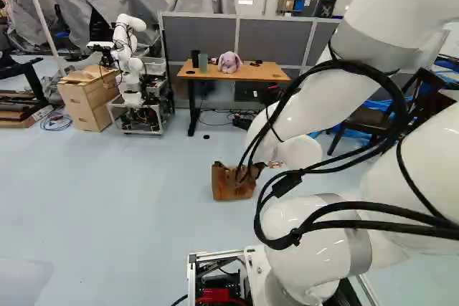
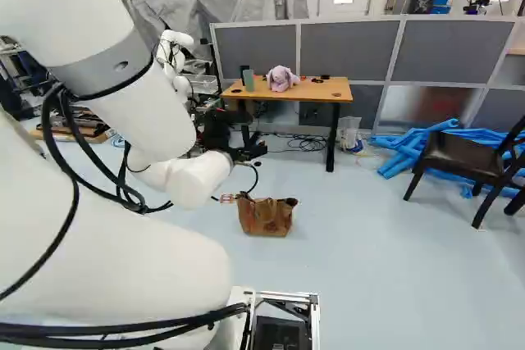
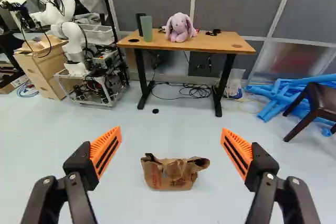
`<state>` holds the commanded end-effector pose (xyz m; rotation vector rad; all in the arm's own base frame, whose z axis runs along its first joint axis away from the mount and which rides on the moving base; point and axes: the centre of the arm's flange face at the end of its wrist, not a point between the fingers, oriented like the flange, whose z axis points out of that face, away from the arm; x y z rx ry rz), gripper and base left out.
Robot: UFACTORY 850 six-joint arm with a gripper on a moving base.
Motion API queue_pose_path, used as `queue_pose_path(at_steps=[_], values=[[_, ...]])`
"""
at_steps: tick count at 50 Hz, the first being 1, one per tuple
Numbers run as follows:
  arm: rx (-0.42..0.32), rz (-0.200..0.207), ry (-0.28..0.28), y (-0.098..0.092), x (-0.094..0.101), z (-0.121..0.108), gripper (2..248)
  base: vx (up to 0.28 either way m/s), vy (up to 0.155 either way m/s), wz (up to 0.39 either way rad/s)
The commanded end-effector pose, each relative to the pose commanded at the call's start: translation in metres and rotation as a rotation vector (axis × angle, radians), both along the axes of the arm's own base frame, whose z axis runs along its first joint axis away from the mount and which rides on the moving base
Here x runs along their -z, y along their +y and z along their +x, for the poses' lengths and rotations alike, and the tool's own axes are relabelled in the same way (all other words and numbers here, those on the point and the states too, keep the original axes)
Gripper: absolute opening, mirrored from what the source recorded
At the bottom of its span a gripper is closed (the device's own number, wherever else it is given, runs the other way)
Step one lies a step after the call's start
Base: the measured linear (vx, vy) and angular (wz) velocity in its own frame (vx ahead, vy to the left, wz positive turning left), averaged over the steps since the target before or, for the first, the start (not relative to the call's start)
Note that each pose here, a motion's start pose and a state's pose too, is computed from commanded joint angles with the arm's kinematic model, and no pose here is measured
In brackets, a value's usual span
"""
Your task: Pick up the bag on the ground and place it on the table
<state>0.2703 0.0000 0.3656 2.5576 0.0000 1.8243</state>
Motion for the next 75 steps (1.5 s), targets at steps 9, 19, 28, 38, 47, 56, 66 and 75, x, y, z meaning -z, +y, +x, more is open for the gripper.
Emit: queue_pose_path(at_steps=[9,19,28,38,47,56,66,75], values=[[0.000,0.000,0.000,0.000,0.000,0.000,247,0.155,0.002,-0.011],[0.000,0.000,0.000,0.000,0.000,0.000,247,0.151,0.001,-0.011],[0.000,0.000,0.000,0.000,0.000,0.000,247,0.152,-0.002,-0.014],[0.000,0.000,0.000,0.000,0.000,0.000,247,0.144,-0.001,-0.011],[0.000,0.000,0.002,0.000,-0.001,0.004,247,0.111,0.001,-0.010],[0.000,0.000,0.022,0.000,0.000,0.009,247,0.018,-0.002,-0.002],[0.000,0.000,0.080,0.000,0.004,0.015,247,0.000,0.000,0.000],[0.000,0.000,0.144,0.000,0.007,0.025,247,0.000,0.000,0.000]])
